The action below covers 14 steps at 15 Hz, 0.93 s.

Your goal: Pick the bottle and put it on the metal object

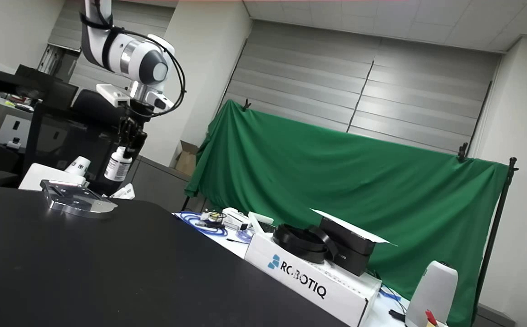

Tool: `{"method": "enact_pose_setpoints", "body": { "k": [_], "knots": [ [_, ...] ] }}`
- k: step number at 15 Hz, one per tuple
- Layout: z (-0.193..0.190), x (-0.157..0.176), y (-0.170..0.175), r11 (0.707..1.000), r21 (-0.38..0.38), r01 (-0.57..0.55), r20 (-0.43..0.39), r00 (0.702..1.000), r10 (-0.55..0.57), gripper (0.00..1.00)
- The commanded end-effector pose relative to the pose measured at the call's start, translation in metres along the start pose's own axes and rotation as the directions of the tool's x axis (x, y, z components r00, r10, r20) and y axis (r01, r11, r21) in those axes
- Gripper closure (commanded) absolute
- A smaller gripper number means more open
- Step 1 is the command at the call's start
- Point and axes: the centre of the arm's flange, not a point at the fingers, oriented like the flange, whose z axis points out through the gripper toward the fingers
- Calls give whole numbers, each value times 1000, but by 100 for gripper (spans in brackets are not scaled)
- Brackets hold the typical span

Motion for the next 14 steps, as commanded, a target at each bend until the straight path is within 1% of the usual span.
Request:
{"method": "enact_pose_setpoints", "body": {
  "k": [1,4,7,11,14],
  "knots": [
    [17,-6,-20,996,-27,80,-8,997,-80,81],
    [35,-18,-31,988,-24,151,3,989,-151,81],
    [56,-24,-37,977,-8,214,35,976,-214,81],
    [81,-18,-40,954,8,299,26,954,-299,81],
    [94,-13,-44,942,11,335,22,942,-335,81]
  ]
}}
